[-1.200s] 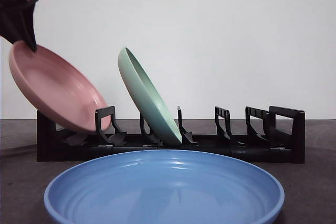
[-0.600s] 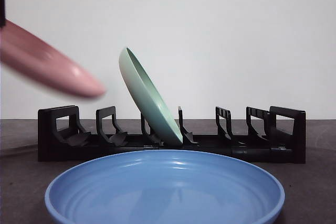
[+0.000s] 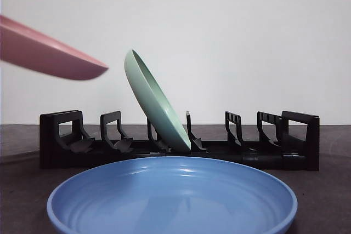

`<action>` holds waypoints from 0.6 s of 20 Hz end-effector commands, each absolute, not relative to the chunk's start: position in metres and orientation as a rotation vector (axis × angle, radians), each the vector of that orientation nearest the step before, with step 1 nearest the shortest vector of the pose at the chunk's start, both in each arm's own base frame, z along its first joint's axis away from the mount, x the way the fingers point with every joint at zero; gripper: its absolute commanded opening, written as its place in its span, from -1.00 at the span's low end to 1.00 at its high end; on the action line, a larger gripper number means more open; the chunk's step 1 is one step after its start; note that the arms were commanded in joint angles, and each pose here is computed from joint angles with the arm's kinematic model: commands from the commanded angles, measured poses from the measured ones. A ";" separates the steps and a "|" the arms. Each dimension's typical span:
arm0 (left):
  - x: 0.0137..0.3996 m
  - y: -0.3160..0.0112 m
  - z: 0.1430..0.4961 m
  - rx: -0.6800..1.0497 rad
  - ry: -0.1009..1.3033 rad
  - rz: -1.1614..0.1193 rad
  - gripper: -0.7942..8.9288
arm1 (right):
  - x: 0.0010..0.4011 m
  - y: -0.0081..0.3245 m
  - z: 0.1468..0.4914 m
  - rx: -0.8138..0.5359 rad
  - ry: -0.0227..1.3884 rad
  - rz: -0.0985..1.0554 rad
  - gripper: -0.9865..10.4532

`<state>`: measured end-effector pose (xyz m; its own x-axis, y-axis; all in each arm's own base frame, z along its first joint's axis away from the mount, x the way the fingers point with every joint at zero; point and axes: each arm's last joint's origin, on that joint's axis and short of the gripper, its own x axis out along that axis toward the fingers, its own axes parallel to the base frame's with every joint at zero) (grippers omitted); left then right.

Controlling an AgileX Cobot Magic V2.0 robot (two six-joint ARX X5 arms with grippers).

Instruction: Place the plate

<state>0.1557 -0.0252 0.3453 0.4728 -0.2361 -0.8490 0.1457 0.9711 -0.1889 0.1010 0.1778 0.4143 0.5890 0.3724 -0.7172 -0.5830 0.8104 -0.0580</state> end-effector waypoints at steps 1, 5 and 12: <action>0.146 -0.027 0.326 -0.185 1.066 -0.276 -0.82 | 0.100 0.180 0.419 -0.279 0.746 0.571 -0.50; 0.137 -0.030 0.293 -0.315 1.088 -0.323 -0.82 | 0.100 0.180 0.419 -0.279 0.746 0.571 -0.50; 0.138 -0.051 0.252 -0.381 1.098 -0.342 -0.82 | 0.100 0.179 0.419 -0.284 0.731 0.544 -0.50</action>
